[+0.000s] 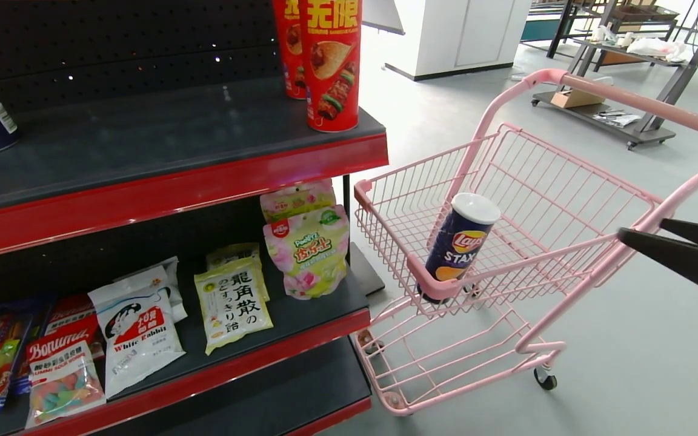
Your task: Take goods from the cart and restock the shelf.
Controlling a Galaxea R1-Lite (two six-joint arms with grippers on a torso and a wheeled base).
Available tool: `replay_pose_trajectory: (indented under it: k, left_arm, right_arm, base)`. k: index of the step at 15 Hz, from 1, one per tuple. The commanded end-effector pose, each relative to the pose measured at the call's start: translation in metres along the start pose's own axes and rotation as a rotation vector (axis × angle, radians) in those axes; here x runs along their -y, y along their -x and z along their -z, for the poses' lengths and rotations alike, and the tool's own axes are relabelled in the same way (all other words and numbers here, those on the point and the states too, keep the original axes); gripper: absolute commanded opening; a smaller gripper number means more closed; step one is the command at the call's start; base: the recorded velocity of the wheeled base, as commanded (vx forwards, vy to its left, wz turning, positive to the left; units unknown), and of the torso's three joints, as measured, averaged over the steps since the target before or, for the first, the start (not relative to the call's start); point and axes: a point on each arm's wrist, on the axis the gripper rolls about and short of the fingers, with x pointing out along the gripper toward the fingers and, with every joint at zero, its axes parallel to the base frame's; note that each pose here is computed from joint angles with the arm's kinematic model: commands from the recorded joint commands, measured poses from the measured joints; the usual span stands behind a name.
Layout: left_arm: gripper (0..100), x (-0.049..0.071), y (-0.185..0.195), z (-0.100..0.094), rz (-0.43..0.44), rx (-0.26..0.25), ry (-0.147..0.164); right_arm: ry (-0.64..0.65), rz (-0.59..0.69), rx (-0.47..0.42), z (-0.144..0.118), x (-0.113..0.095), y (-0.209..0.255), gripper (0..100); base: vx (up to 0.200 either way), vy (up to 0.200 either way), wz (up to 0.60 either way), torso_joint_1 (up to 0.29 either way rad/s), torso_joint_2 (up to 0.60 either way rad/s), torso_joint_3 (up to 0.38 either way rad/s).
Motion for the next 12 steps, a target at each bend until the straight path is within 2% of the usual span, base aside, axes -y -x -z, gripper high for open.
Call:
replay_pose_trajectory:
  k: [1,4,8,12]
  left_arm:
    - [100,0.000,0.000,0.000,0.000,0.001,0.000]
    - [100,0.000,0.000,0.000,-0.002,-0.001,0.000]
    - [100,0.000,0.000,0.000,-0.002,0.001,0.000]
    - [100,0.000,0.000,0.000,0.000,-0.001,0.000]
  right_arm:
    - [-0.073,-0.122,-0.174,0.020,0.027,-0.097,100]
    - [-0.088,-0.141,-0.227,0.041,0.030,-0.121,100]
    - [-0.085,-0.185,-0.243,0.049,0.021,-0.131,100]
    - [-0.084,-0.197,-0.258,0.065,0.023,-0.153,100]
  base:
    - [0.000,0.000,0.00,0.000,0.00,0.000]
    - [0.000,0.000,0.00,0.000,0.00,0.000]
    - [0.000,0.000,0.00,0.000,0.00,0.000]
    - [0.000,0.000,0.00,0.000,0.00,0.000]
